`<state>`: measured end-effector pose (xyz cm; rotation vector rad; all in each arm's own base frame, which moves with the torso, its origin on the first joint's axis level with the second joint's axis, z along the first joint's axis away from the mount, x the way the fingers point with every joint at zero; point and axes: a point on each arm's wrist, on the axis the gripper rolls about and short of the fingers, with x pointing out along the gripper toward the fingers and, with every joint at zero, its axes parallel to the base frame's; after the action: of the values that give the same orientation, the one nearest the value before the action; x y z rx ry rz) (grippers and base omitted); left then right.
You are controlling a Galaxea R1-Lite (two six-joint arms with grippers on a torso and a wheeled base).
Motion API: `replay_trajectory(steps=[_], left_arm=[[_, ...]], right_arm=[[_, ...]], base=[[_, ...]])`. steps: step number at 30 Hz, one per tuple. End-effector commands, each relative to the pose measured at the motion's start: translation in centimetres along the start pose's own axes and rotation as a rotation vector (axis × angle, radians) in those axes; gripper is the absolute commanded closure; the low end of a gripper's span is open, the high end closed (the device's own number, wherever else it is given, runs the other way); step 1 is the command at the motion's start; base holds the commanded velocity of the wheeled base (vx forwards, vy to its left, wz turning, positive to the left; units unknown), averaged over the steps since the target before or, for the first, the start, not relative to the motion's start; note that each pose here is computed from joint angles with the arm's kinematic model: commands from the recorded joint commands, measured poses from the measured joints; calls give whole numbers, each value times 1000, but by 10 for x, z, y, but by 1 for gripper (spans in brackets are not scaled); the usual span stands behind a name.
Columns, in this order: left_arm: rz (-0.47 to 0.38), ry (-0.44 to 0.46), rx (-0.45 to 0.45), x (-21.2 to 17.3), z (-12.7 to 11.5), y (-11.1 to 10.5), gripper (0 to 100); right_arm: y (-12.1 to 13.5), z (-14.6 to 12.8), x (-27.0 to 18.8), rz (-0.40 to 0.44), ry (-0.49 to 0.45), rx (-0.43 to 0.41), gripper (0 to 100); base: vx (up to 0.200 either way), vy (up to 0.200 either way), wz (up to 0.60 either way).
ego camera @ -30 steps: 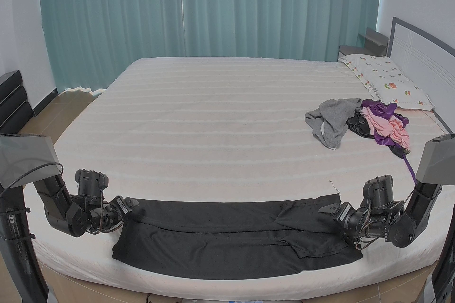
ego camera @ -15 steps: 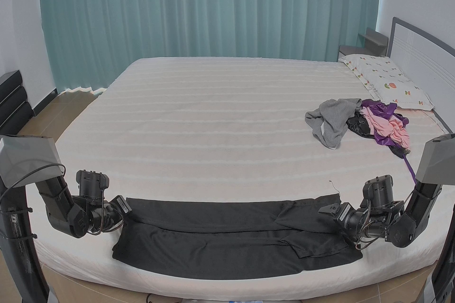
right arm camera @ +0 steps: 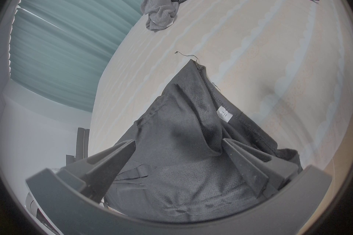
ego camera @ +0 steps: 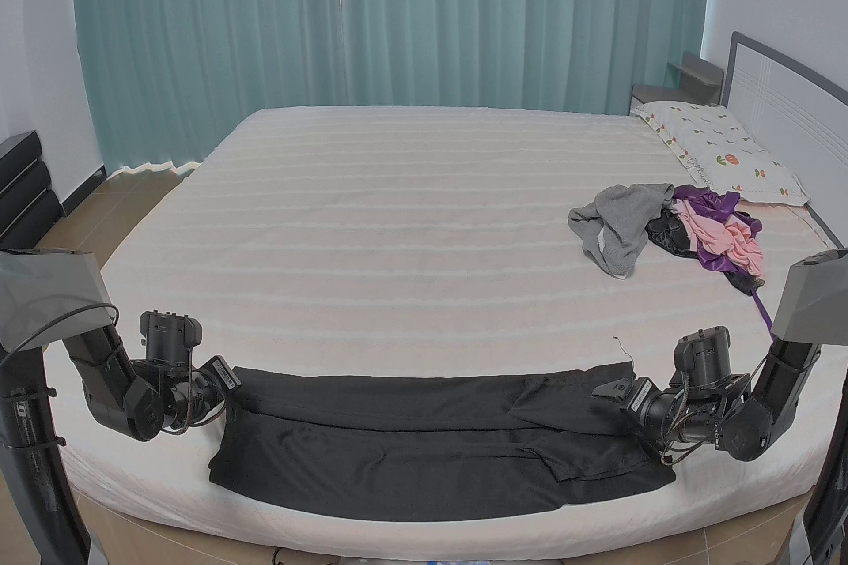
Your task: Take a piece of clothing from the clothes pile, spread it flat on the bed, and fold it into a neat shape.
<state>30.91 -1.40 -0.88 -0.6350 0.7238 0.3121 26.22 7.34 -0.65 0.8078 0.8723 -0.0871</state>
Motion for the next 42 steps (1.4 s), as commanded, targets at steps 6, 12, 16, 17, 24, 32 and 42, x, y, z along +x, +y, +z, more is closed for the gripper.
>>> replay_trajectory(steps=[6, 12, 16, 17, 24, 32, 42], left_arm=[[-9, 6, 5, -1, -3, -3, 100], [-9, 6, 3, -1, -3, -3, 100], [-10, 5, 3, 0, -2, -3, 100], [-10, 5, 3, 0, -2, -3, 100], [-13, -2, 0, -1, 0, -4, 100], [-33, -37, -11, 0, 10, -8, 100], [-34, -32, -6, -2, 10, -9, 100]], right_arm=[[-5, -3, 4, -42, -9, -5, 0], [-5, -3, 6, -44, -10, -6, 100], [-3, -6, 6, -38, -2, -17, 100], [-2, -7, 6, -36, 1, -22, 100], [3, 3, 1, -5, -38, -8, 100], [10, 27, 3, 38, -117, 27, 100], [14, 38, 3, 63, -145, 38, 100]], base=[[0, 0, 0], [0, 0, 0], [0, 0, 0], [0, 0, 0], [0, 0, 0], [0, 0, 0], [0, 0, 0]])
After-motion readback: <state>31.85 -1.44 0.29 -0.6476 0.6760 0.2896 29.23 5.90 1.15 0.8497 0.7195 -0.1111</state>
